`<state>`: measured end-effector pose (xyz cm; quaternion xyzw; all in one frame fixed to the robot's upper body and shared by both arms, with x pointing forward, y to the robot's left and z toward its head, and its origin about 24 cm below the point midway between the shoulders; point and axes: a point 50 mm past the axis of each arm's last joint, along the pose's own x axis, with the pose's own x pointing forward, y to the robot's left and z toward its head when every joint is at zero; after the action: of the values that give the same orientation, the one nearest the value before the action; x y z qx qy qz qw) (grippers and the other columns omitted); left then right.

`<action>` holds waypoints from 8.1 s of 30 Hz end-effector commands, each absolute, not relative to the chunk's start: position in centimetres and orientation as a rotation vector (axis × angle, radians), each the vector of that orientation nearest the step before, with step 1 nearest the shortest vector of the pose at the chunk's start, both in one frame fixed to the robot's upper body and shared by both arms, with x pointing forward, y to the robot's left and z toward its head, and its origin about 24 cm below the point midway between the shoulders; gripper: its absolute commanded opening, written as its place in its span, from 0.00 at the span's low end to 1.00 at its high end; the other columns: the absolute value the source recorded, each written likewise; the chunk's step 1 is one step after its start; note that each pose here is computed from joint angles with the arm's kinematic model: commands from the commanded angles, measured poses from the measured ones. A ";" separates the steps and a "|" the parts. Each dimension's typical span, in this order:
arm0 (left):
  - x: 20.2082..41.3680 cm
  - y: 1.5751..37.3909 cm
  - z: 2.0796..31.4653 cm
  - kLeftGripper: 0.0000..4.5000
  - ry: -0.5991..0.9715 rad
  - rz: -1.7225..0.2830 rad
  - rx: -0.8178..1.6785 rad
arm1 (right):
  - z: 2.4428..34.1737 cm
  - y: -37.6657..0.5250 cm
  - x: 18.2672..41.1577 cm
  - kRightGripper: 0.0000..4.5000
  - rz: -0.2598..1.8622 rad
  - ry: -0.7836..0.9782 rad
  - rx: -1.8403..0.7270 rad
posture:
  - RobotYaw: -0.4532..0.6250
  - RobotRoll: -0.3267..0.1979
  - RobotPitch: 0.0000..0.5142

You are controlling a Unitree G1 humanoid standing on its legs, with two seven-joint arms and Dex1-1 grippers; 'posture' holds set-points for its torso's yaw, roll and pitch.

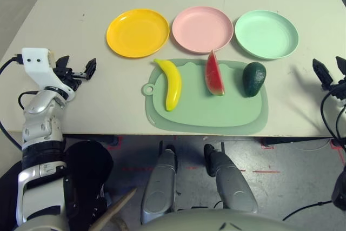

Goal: Place the fruits into color-matched plates.

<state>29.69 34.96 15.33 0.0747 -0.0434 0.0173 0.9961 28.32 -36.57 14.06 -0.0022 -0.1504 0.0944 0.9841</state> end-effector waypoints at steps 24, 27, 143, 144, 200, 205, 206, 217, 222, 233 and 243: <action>27.1 30.6 20.4 1.00 -0.086 -0.931 0.171 | 28.9 -33.1 27.8 0.99 0.619 -0.026 -0.538 | 0.35 0.62 0.63; 26.7 29.4 21.4 1.00 -0.028 -1.134 0.264 | 31.1 -30.5 28.7 0.99 0.770 0.070 -0.815 | 0.34 0.62 0.62; 26.6 30.0 24.1 1.00 0.087 -1.299 0.497 | 25.2 -16.0 34.9 0.67 1.632 0.395 -1.516 | 0.36 0.62 0.62; 26.6 29.9 24.1 1.00 0.087 -1.299 0.498 | 25.1 -16.0 34.9 0.67 1.633 0.400 -1.513 | 0.36 0.62 0.62; 27.8 30.2 24.3 1.00 0.064 -1.139 0.531 | 30.4 -17.6 40.4 0.99 0.761 0.259 -1.688 | 0.37 0.62 0.63; 28.0 29.8 24.2 1.00 0.064 -1.183 0.529 | 32.7 -12.4 38.2 0.99 1.070 -0.009 -1.901 | 0.35 0.62 0.64; 28.1 29.8 24.2 1.00 0.065 -1.191 0.531 | 32.9 -11.5 37.7 0.99 1.137 -0.071 -1.932 | 0.35 0.62 0.64; 28.4 29.4 24.1 1.00 0.080 -1.240 0.541 | 32.3 -6.2 33.5 0.99 1.573 -0.558 -2.115 | 0.34 0.62 0.65; 28.3 29.5 24.0 1.00 0.080 -1.239 0.542 | 31.4 -5.6 33.3 0.99 1.645 -0.559 -2.130 | 0.35 0.62 0.65; 28.2 29.7 24.1 1.00 0.076 -1.231 0.544 | 28.9 -5.3 34.1 0.99 1.688 -0.456 -2.203 | 0.36 0.62 0.66; 28.1 29.9 24.3 1.00 0.079 -1.224 0.549 | 27.0 -4.8 34.5 0.99 1.718 -0.426 -2.209 | 0.37 0.62 0.66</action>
<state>28.40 29.49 24.34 0.2522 0.0289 -0.5678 0.7830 34.60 -5.11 27.69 -0.7729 -0.1478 0.5937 0.1682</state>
